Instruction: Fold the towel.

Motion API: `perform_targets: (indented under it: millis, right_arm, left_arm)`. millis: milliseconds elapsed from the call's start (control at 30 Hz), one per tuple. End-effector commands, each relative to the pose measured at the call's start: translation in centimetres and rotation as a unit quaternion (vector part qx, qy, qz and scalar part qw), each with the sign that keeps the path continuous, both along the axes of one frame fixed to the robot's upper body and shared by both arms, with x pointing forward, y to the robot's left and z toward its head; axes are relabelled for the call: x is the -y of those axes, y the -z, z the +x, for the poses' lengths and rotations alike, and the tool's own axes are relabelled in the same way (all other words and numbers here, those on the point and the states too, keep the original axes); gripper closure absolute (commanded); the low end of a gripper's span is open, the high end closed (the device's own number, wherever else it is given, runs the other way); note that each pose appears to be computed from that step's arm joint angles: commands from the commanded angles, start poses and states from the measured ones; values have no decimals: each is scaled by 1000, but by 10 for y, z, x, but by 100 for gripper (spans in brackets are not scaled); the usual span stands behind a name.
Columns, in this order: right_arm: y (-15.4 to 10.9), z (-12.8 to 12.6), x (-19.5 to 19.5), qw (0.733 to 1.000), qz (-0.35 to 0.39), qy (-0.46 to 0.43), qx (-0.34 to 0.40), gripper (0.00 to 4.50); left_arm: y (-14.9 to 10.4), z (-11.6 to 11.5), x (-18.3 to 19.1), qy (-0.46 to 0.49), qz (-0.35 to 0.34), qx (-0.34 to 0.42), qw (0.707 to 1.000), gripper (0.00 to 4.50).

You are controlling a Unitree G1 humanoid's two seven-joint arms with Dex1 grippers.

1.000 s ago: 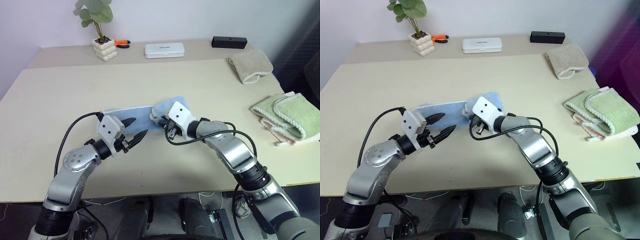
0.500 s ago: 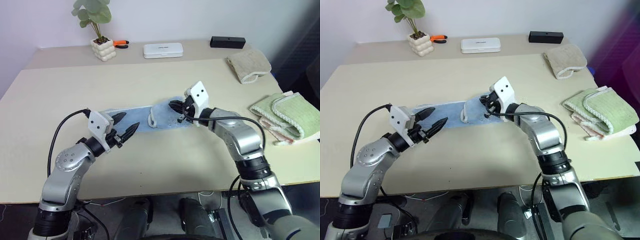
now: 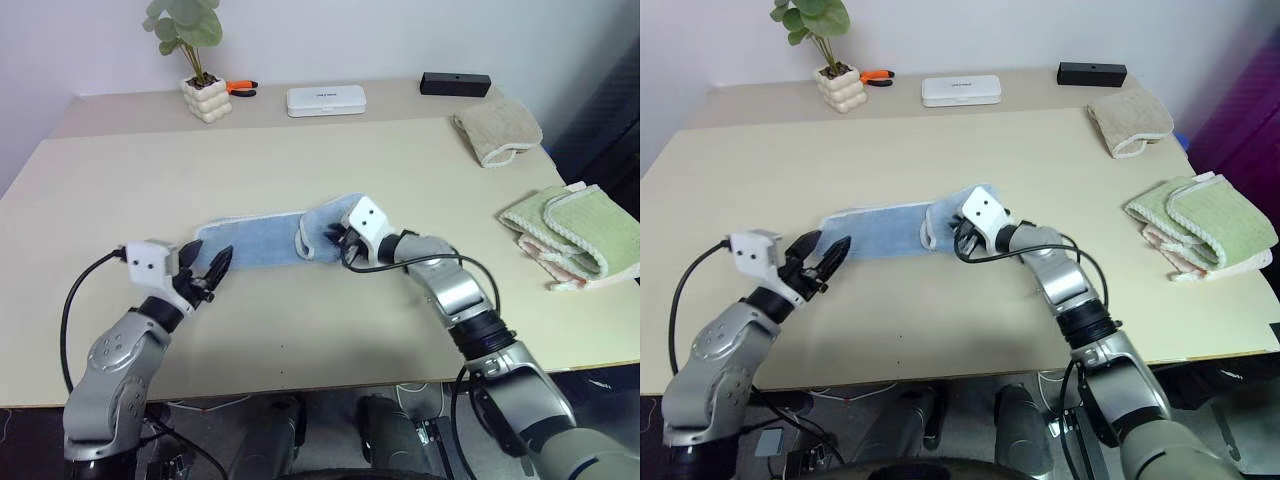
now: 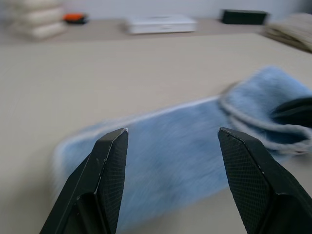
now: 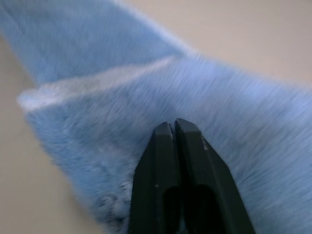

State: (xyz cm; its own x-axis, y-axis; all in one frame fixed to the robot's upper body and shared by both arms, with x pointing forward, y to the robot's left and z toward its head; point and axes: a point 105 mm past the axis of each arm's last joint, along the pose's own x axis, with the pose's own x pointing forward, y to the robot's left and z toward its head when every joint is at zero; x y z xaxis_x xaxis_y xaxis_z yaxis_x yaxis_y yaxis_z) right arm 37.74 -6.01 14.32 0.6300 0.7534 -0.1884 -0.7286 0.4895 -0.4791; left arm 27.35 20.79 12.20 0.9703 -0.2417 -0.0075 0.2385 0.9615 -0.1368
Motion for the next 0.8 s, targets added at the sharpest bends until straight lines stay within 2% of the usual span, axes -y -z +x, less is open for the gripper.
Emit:
perform_targets:
  millis: [33,67,100,133,167,400,533,700,800]
  right_arm:
    - [-53,-11,-11,985,-37,-69,155,214]
    - [-59,-12,-12,980,-44,-80,176,164]
    - [-63,-13,-14,976,-47,-89,192,106]
    - [-66,-15,-16,974,-49,-98,201,69]
    - [-66,-15,-17,972,-51,-104,203,13]
    - [-56,-24,-30,968,-59,-153,190,5]
    - [-49,-32,-38,966,-57,-170,184,5]
    - [-47,-40,-42,966,-51,-177,183,5]
    - [-45,-42,-41,966,-53,-174,181,0]
  left_arm:
    - [4,-12,-10,-41,-43,-26,998,100]
    - [7,-16,-13,-52,-67,-35,996,73]
    - [9,-18,-15,-63,-92,-42,993,21]
    - [12,-20,-17,-74,-119,-51,989,0]
    - [13,-21,-19,-83,-136,-57,986,0]
    - [26,-21,-29,-146,-276,-107,944,0]
    - [21,3,-26,-153,-359,-121,913,0]
    - [16,30,-14,-132,-420,-141,887,0]
    - [13,42,-8,-125,-431,-145,882,83]
